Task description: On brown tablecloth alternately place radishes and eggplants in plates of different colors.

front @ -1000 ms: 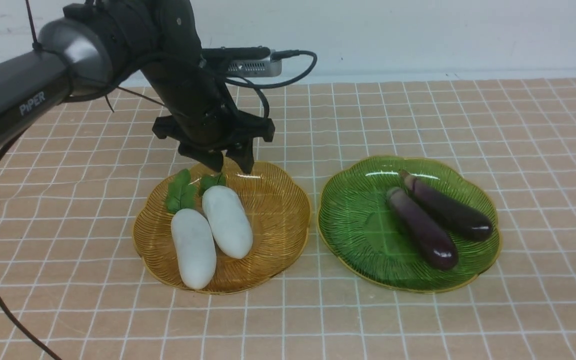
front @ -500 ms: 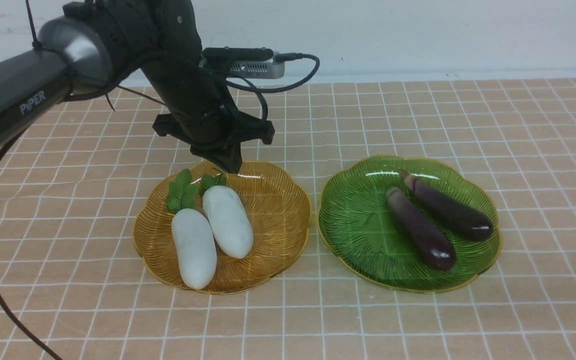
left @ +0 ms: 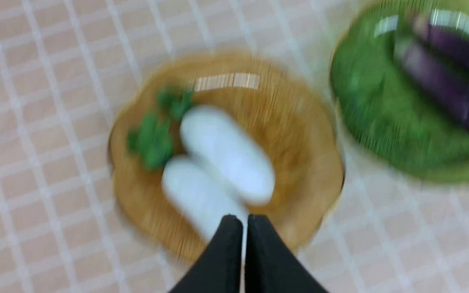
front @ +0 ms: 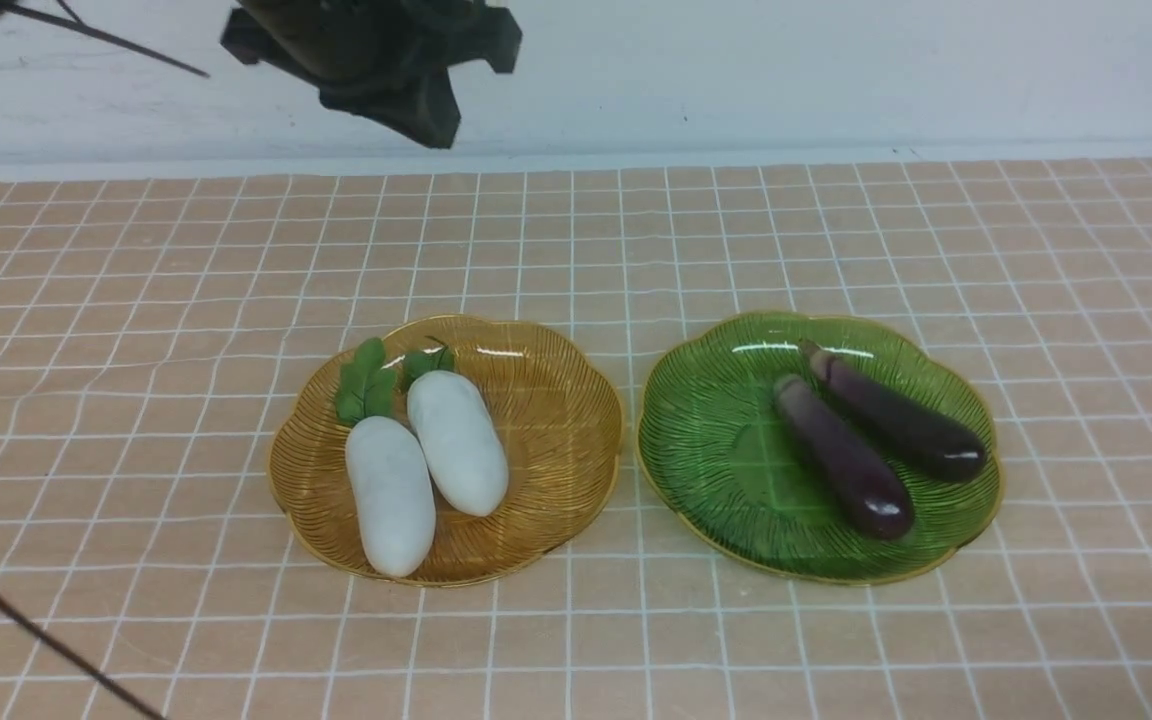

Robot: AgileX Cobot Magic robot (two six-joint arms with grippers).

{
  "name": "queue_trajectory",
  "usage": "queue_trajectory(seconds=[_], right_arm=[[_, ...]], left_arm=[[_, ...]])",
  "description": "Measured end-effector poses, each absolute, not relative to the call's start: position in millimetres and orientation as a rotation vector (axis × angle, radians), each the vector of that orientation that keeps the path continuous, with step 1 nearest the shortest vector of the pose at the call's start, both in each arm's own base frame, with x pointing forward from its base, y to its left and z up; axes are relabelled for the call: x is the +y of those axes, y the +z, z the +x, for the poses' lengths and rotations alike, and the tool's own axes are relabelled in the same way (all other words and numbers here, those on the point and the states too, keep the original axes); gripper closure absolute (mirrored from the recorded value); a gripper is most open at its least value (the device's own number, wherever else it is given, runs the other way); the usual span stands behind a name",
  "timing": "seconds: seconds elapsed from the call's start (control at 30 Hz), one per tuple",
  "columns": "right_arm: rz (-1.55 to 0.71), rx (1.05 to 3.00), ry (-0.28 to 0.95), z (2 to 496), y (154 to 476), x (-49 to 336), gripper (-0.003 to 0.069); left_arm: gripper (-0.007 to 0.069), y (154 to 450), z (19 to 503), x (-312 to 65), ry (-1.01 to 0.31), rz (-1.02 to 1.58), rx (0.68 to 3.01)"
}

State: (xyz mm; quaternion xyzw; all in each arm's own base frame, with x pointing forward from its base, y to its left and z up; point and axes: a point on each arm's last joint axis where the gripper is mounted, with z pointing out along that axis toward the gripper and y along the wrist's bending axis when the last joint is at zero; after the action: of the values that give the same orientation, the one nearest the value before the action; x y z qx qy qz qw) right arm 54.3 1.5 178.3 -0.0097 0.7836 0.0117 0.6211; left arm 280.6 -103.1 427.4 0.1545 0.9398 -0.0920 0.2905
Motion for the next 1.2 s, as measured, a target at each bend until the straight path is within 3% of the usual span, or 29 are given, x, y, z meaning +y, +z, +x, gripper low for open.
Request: queue_trajectory(seconds=[0.1, 0.2, 0.4, 0.57, 0.87, 1.1, 1.2], right_arm=[[-0.022, 1.802, 0.027, 54, 178, 1, 0.0674], [-0.022, 1.802, 0.027, 54, 178, 1, 0.0674], [-0.022, 1.802, 0.027, 54, 178, 1, 0.0674], [-0.022, 1.802, 0.027, 54, 178, 1, 0.0674], [-0.022, 1.802, 0.027, 54, 178, 1, 0.0674], [-0.022, 1.802, 0.027, 54, 178, 1, 0.0674], [-0.022, 1.802, 0.027, 54, 178, 1, 0.0674]], left_arm=[[0.0629, 415, 225, -82, -0.202, 0.428, 2.532], [0.0629, 378, 164, -61, -0.213, 0.415, 2.492], [0.0628, 319, 116, -44, -0.263, 0.333, 2.219], [0.0628, 276, 75, -32, -0.426, 0.160, 1.930], [0.0628, 232, 60, -26, -0.415, 0.160, 1.917], [0.0628, 209, 67, -18, -0.314, 0.070, 1.762], [0.0628, 186, 61, -9, -0.189, 0.011, 1.746]])
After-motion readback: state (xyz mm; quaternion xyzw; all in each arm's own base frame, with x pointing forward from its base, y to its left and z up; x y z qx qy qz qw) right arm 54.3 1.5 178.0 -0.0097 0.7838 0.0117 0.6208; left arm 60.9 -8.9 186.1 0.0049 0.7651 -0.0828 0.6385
